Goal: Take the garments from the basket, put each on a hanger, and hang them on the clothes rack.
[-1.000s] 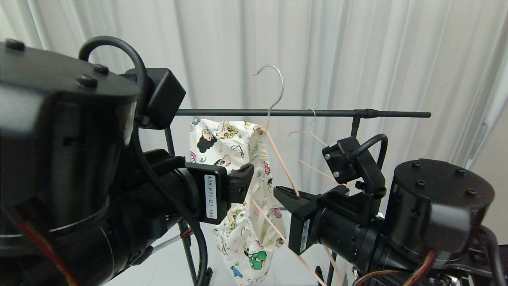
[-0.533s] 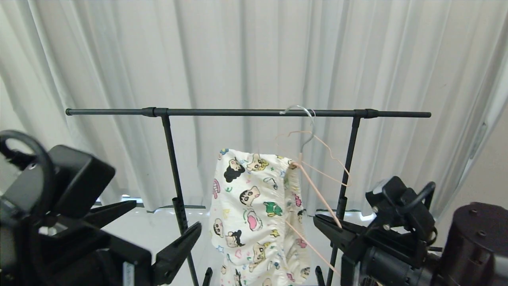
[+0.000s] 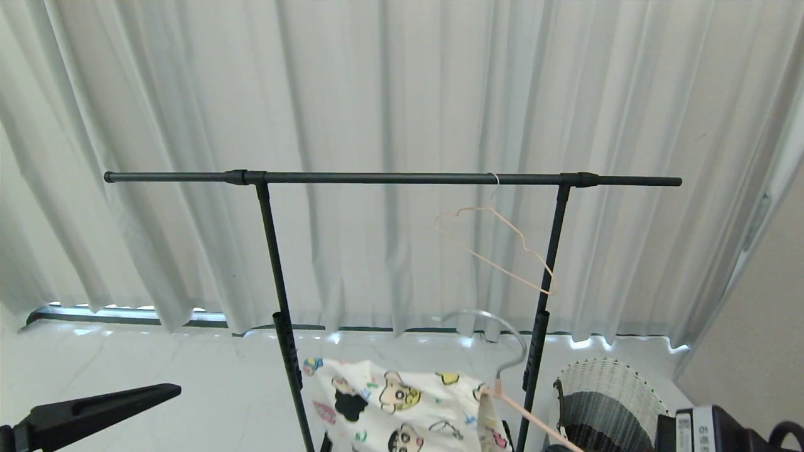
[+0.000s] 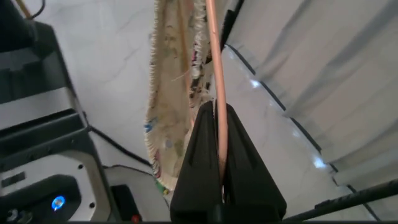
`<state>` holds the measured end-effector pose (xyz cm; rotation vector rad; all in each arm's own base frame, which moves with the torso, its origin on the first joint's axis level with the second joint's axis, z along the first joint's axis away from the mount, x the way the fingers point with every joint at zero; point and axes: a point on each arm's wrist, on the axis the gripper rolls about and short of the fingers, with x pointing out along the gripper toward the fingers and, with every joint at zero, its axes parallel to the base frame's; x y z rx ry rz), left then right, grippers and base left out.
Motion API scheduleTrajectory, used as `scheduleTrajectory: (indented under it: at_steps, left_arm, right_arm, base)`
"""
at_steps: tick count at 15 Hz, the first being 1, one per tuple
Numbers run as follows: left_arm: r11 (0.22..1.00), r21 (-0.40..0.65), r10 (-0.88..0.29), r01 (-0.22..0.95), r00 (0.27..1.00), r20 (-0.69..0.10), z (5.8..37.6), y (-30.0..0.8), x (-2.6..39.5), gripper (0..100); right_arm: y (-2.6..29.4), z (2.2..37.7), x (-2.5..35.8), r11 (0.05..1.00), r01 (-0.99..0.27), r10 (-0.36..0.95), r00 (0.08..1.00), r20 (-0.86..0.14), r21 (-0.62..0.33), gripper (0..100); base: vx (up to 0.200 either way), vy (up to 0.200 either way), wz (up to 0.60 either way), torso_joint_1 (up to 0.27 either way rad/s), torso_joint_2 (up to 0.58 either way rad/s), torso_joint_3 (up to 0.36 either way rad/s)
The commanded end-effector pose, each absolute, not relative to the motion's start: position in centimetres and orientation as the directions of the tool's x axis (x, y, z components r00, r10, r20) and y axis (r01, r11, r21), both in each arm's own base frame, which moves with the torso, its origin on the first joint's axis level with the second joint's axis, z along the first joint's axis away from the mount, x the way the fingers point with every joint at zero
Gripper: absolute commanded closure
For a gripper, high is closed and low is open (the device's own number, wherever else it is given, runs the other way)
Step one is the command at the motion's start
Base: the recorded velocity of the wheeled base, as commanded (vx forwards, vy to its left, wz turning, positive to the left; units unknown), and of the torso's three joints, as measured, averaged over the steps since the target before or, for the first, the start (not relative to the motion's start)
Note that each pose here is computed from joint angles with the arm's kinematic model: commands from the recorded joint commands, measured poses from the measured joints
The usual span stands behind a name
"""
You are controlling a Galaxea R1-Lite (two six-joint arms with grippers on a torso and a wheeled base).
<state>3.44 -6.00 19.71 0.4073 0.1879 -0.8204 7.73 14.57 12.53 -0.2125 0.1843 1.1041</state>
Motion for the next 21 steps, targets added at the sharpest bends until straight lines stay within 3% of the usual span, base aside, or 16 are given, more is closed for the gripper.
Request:
scheduleTrajectory:
  at_steps: [1,5,6,7,10,12,17,21]
  left_arm:
    - [0.528,0.277,-0.734,0.803,0.595,-0.328,19.4,-6.2,3.3,0]
    - [0.322,0.234,-0.826,0.917,0.393,-0.404,18.9,-9.0,3.9,0]
    - [0.233,0.201,-0.842,0.952,0.301,-0.448,18.3,-9.9,4.1,0]
    - [0.191,0.162,-0.843,0.968,0.247,-0.478,17.9,-10.5,4.4,0]
    - [0.148,0.103,-0.830,0.984,0.181,-0.528,17.4,-12.0,5.3,0]
    - [0.146,0.090,-0.814,0.985,0.171,-0.555,16.9,-12.6,5.6,0]
    - [0.243,0.063,-0.757,0.968,0.230,-0.611,15.9,-12.8,7.4,0]
    - [0.244,0.067,-0.764,0.967,0.234,-0.601,15.8,-13.4,7.7,0]
  right_arm:
    - [13.7,12.3,6.5,0.388,-0.918,0.884,0.396,-0.249,-0.083,100]
    - [13.6,11.8,5.0,0.298,-0.951,0.913,0.310,-0.267,-0.086,100]
    - [13.8,11.8,4.8,0.284,-0.955,0.917,0.297,-0.267,-0.088,100]
    - [13.8,11.8,4.8,0.282,-0.955,0.917,0.297,-0.267,-0.094,100]
    - [13.9,11.9,4.8,0.281,-0.954,0.917,0.299,-0.264,-0.105,100]
    - [14.0,12.0,4.9,0.280,-0.954,0.919,0.298,-0.258,-0.105,100]
    - [14.0,12.1,4.8,0.276,-0.953,0.921,0.299,-0.250,-0.122,100]
    - [14.1,12.4,4.9,0.278,-0.953,0.924,0.300,-0.235,-0.124,100]
  base:
    - [0.000,0.000,0.00,0.000,0.00,0.000]
    - [0.000,0.000,0.00,0.000,0.00,0.000]
    - [0.000,0.000,0.00,0.000,0.00,0.000]
    - [0.000,0.000,0.00,0.000,0.00,0.000]
    - [0.000,0.000,0.00,0.000,0.00,0.000]
    - [0.000,0.000,0.00,0.000,0.00,0.000]
    - [0.000,0.000,0.00,0.000,0.00,0.000]
    - [0.000,0.000,0.00,0.000,0.00,0.000]
